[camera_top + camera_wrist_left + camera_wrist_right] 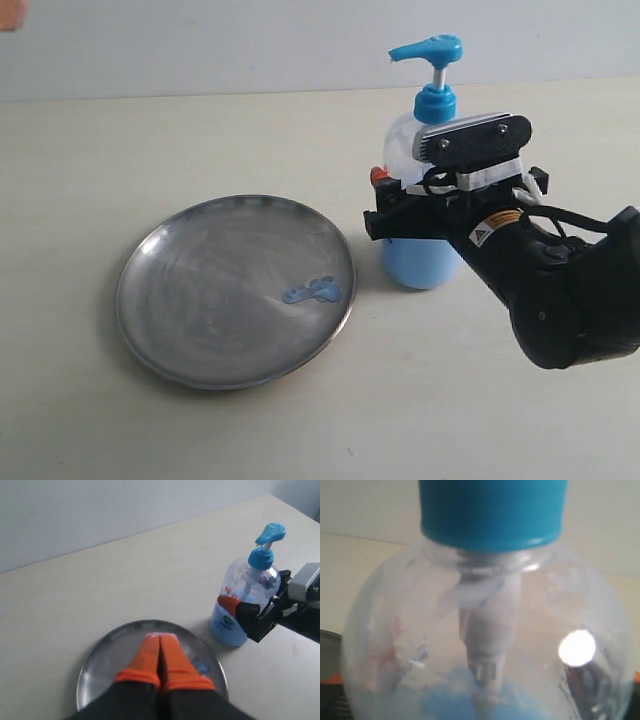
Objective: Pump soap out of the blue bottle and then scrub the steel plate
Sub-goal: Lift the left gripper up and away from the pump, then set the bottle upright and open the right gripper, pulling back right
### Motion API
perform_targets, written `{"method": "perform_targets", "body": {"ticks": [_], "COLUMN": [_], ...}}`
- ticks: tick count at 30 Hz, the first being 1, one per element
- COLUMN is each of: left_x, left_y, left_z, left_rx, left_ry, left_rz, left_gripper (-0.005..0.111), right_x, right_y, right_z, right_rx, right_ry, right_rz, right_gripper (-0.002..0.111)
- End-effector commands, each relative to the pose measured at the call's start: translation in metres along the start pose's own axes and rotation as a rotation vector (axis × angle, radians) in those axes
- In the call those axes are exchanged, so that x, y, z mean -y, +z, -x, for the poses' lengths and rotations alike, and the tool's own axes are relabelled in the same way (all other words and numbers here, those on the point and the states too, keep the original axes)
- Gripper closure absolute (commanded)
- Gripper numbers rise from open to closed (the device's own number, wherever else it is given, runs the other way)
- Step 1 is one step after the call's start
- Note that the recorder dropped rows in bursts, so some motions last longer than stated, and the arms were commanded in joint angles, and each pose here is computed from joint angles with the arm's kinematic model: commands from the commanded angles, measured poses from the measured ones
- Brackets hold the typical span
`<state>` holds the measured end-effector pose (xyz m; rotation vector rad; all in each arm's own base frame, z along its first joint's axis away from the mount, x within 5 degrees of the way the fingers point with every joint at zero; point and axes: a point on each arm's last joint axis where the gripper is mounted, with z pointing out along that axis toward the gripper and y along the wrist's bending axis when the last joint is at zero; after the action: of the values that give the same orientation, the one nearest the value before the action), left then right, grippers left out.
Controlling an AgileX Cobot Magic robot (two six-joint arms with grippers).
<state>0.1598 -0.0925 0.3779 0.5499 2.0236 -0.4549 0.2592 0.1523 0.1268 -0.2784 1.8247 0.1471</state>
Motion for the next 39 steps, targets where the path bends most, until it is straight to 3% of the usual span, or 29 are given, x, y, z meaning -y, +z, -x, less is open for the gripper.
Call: {"method": "perform_targets", "body": {"ticks": [1, 8, 36, 39], "left_x": [-0.003, -0.004, -0.001, -0.001], "left_y": [-0.003, -0.007, -0.02, -0.02], "left_z": [-0.029, -0.053, -0.053, -0.053], "left_rx": [0.045, 0.097, 0.146, 0.146], "left_ry": [-0.018, -0.035, -0.037, -0.037], "left_rz": [0.026, 0.043, 0.033, 0.033], "left_gripper": [0.107, 0.107, 0.107, 0.107], "right_x": [0.006, 0.006, 0.011, 0.01], "right_y": [0.002, 0.002, 0.003, 0.004], "right_z": [0.001, 0.002, 0.006, 0.002], "right_rx": [0.013, 0.024, 0.091, 0.076], "right_ry": [0.038, 0.028, -0.032, -0.038], "right_rz": [0.017, 0.027, -0.007, -0.006], "right_gripper": [0.108, 0.108, 0.108, 0.102]}}
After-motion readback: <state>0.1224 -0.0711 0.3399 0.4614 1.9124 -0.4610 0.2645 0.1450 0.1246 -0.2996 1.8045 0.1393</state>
